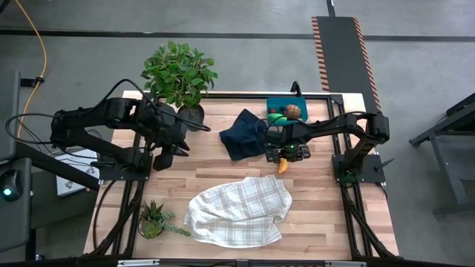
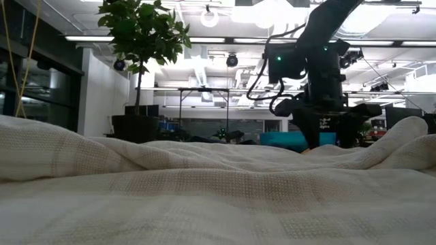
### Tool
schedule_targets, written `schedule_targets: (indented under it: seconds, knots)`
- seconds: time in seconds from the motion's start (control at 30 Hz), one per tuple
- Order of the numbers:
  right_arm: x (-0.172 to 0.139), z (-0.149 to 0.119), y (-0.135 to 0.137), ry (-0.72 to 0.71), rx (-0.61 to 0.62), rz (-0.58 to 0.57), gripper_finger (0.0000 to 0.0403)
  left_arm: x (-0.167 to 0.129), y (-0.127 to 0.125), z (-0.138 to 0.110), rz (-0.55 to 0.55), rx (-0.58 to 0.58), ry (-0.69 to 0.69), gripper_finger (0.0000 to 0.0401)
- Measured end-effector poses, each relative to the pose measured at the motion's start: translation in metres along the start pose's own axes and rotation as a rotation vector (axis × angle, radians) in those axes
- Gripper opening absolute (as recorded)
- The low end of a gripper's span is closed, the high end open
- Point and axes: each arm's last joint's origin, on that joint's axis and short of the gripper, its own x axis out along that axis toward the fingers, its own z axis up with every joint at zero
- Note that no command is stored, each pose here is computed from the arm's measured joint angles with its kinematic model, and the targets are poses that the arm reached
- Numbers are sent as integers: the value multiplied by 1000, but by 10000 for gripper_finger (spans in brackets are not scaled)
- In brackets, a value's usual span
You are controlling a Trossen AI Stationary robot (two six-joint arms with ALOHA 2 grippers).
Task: Pick and placing Produce into tupperware
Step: Put the yellow banana into the blue bin
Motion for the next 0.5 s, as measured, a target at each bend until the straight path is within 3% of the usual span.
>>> schedule_targets:
  seconds: [0.5]
  knots:
    - [10, 5, 3, 42, 0, -1, 163, 0, 0, 0, 2, 3, -1, 83]
